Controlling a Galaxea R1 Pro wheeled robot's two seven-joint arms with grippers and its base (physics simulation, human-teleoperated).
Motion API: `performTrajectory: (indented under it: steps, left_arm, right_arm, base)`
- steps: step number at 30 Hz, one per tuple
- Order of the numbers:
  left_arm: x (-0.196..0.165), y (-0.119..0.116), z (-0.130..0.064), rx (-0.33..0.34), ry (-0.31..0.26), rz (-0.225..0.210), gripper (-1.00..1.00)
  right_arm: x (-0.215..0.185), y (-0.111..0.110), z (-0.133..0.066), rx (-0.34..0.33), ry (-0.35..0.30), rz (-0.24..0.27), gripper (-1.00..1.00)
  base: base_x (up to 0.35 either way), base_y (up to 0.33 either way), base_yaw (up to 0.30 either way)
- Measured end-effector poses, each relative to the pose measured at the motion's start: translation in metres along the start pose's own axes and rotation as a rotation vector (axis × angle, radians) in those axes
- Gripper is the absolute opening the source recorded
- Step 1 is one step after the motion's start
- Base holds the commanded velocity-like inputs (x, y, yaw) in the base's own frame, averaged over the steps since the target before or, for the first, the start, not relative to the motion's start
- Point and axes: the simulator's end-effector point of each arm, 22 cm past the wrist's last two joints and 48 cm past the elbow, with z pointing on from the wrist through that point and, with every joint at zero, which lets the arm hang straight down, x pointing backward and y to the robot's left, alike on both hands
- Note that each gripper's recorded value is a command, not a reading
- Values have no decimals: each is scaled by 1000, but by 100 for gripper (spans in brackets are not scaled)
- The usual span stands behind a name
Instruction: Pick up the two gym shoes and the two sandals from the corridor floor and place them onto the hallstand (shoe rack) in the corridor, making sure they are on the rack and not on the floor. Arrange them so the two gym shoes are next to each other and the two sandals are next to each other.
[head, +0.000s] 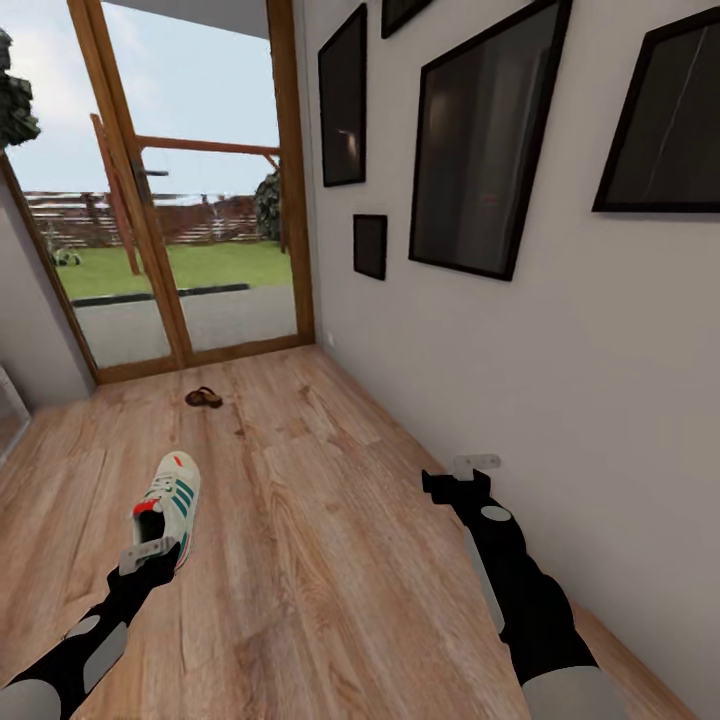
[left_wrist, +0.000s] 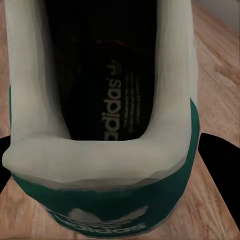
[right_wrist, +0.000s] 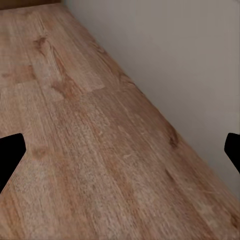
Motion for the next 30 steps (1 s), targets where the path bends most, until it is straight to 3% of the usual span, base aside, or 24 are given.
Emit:
performTrajectory:
  steps: [10, 30]
  left_arm:
    - [-6, -1, -1, 2, -10, -2, -100]
    - [-17, -3, -4, 7, -30, -6, -100]
  right_arm:
    - [-6, 0, -3, 0, -11, 0, 100]
    - [-18, 0, -10, 0, -32, 1, 100]
  base:
    - [100, 0, 223]
    - [336, 0, 223]
